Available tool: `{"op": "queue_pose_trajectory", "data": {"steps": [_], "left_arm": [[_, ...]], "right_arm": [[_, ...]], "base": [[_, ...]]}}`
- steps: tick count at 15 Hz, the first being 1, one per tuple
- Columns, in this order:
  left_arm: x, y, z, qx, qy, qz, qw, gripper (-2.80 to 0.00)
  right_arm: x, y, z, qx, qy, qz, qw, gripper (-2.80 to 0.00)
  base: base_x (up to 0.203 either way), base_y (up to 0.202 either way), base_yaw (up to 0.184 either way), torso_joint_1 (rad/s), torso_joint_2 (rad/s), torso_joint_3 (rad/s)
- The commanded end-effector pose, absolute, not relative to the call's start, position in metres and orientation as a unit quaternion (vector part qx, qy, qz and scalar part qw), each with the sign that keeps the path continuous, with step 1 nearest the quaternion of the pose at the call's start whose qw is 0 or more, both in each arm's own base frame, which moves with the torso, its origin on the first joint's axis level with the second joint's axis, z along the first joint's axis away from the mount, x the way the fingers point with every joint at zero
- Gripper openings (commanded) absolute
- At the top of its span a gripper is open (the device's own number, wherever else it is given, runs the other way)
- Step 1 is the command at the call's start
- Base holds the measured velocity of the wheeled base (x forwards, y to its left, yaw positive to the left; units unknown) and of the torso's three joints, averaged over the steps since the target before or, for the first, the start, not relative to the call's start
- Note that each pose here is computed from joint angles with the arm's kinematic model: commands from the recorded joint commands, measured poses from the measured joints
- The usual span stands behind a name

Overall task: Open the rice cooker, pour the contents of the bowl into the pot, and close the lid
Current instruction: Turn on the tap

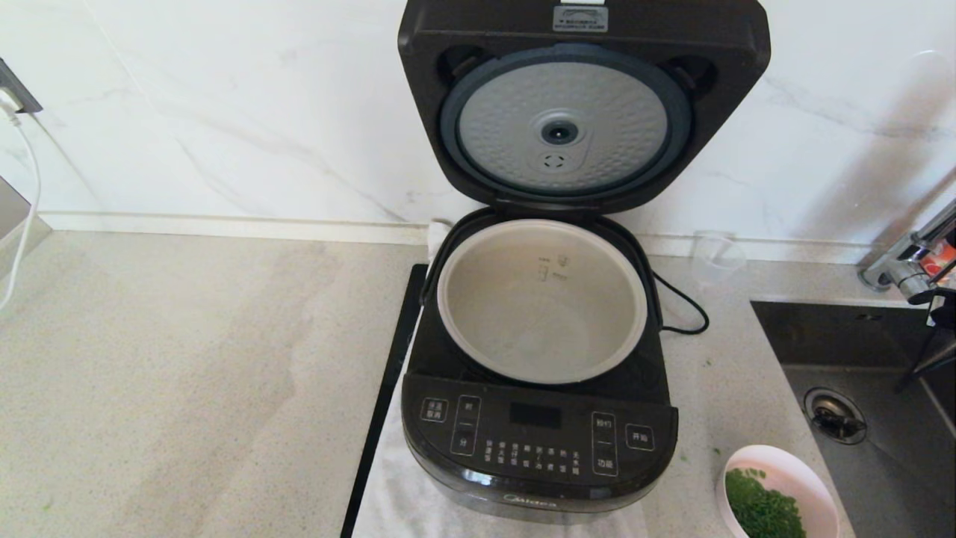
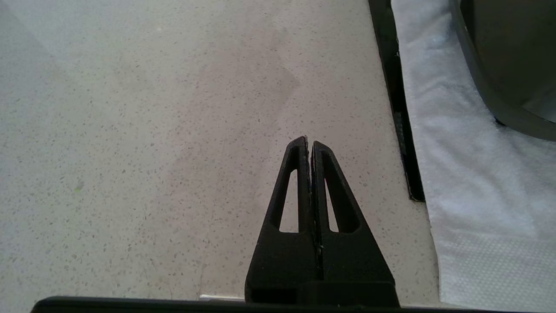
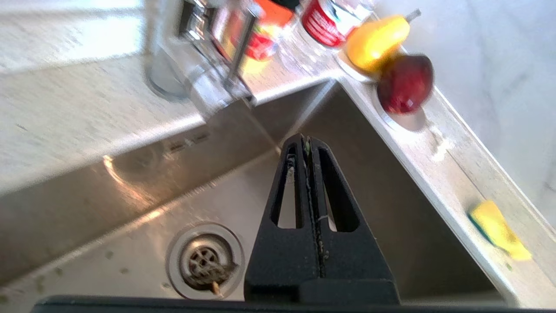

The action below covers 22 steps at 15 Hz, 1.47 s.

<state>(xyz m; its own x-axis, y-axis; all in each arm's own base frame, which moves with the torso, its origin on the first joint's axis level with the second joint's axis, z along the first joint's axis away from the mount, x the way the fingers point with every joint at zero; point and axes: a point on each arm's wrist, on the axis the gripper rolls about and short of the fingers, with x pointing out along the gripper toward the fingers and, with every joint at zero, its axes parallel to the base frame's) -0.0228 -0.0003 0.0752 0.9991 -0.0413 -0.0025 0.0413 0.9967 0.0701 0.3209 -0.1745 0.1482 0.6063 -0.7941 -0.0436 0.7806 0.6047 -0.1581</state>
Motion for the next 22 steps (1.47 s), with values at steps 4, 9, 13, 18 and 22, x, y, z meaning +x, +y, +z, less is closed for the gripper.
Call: {"op": "queue_pose_trajectory", "data": {"steps": [4, 9, 13, 18, 22], "left_arm": [[-0.023, 0.000, 0.075, 0.035, 0.002, -0.021, 0.999, -2.80], [-0.023, 0.000, 0.075, 0.035, 0.001, -0.021, 0.999, -2.80], [-0.023, 0.000, 0.075, 0.035, 0.001, -0.021, 0.999, -2.80], [-0.023, 0.000, 0.075, 0.035, 0.002, -0.021, 0.999, -2.80], [-0.023, 0.000, 0.075, 0.035, 0.001, -0.021, 0.999, -2.80]], "right_arm": [[0.342, -0.177, 0.155, -0.063, 0.027, -0.436, 0.897, -2.80], [0.357, -0.185, 0.151, -0.065, 0.019, -0.439, 0.896, -2.80], [0.366, -0.190, 0.146, -0.065, 0.018, -0.439, 0.896, -2.80], [0.372, -0.193, 0.144, -0.067, 0.017, -0.442, 0.894, -2.80], [0.373, -0.197, 0.137, -0.067, 0.024, -0.448, 0.891, -2.80]], "base": [[0.000, 0.000, 0.000, 0.000, 0.00, 0.000], [0.000, 0.000, 0.000, 0.000, 0.00, 0.000], [0.000, 0.000, 0.000, 0.000, 0.00, 0.000], [0.000, 0.000, 0.000, 0.000, 0.00, 0.000], [0.000, 0.000, 0.000, 0.000, 0.00, 0.000]]}}
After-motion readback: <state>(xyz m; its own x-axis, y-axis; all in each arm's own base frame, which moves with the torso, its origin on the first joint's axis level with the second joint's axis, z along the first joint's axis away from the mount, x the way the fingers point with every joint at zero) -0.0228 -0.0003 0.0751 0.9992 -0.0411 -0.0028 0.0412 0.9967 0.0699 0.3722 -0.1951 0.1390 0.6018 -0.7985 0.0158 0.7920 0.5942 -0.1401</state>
